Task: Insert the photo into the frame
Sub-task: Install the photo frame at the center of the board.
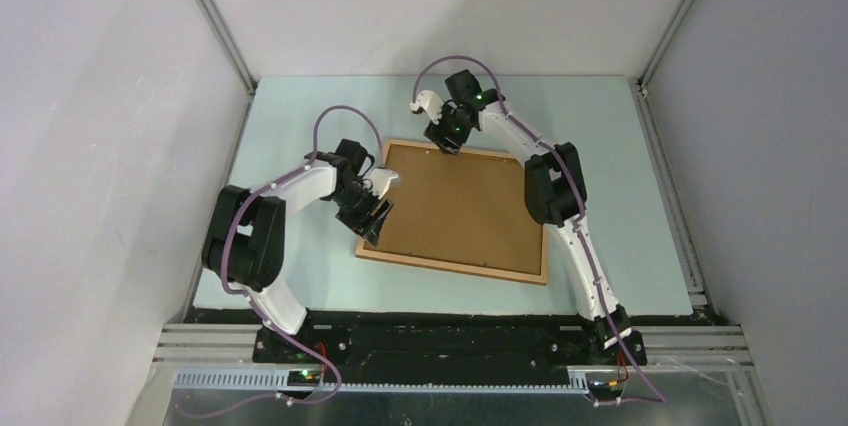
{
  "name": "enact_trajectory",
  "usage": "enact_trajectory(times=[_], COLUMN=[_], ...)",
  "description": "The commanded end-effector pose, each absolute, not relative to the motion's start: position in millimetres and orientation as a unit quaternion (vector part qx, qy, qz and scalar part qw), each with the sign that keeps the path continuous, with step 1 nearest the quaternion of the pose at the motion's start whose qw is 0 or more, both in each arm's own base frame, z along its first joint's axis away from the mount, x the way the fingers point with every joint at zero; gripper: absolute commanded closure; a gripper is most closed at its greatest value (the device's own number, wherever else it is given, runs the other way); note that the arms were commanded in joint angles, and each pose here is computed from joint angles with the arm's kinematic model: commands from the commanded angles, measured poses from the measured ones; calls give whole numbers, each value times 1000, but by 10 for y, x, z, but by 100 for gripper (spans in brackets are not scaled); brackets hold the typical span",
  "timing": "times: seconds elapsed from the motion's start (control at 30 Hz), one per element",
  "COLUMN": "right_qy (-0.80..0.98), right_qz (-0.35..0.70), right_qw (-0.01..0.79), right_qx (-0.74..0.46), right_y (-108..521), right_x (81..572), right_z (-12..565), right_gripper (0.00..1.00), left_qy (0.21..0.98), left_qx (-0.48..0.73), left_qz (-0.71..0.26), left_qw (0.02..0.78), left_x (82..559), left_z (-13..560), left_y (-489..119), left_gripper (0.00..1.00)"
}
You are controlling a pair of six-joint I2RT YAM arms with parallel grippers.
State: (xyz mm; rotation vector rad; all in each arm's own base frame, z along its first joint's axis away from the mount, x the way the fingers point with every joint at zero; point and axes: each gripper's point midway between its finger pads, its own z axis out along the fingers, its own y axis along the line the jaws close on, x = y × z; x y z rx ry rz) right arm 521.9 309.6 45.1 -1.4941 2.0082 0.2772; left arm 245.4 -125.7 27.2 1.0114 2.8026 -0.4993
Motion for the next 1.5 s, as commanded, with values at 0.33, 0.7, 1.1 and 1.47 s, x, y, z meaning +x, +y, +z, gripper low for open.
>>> enact_trajectory(times=[0.33, 0.7, 1.1, 1.47], right_qy=[845, 894, 931, 953], right_qz=[128, 139, 167, 182], right_qw=[371, 346, 294, 224], right_qx=[-364, -248, -135, -98], right_y=[1959, 1114, 559, 533], right_x=[4894, 4329, 3959, 3873], right_z=[1759, 1573, 1059, 594], right_gripper=[26, 26, 11, 18], left_qy=[910, 915, 919, 924], left_qx=[346, 309, 279, 269], left_qz=[-200, -149, -98, -111], left_qw=[114, 213, 262, 247], left_x=[2485, 2944, 3535, 3634], left_z=[641, 1021, 976, 798], left_y=[-1411, -1380, -1379, -1459], left_gripper=[29, 10, 4, 5])
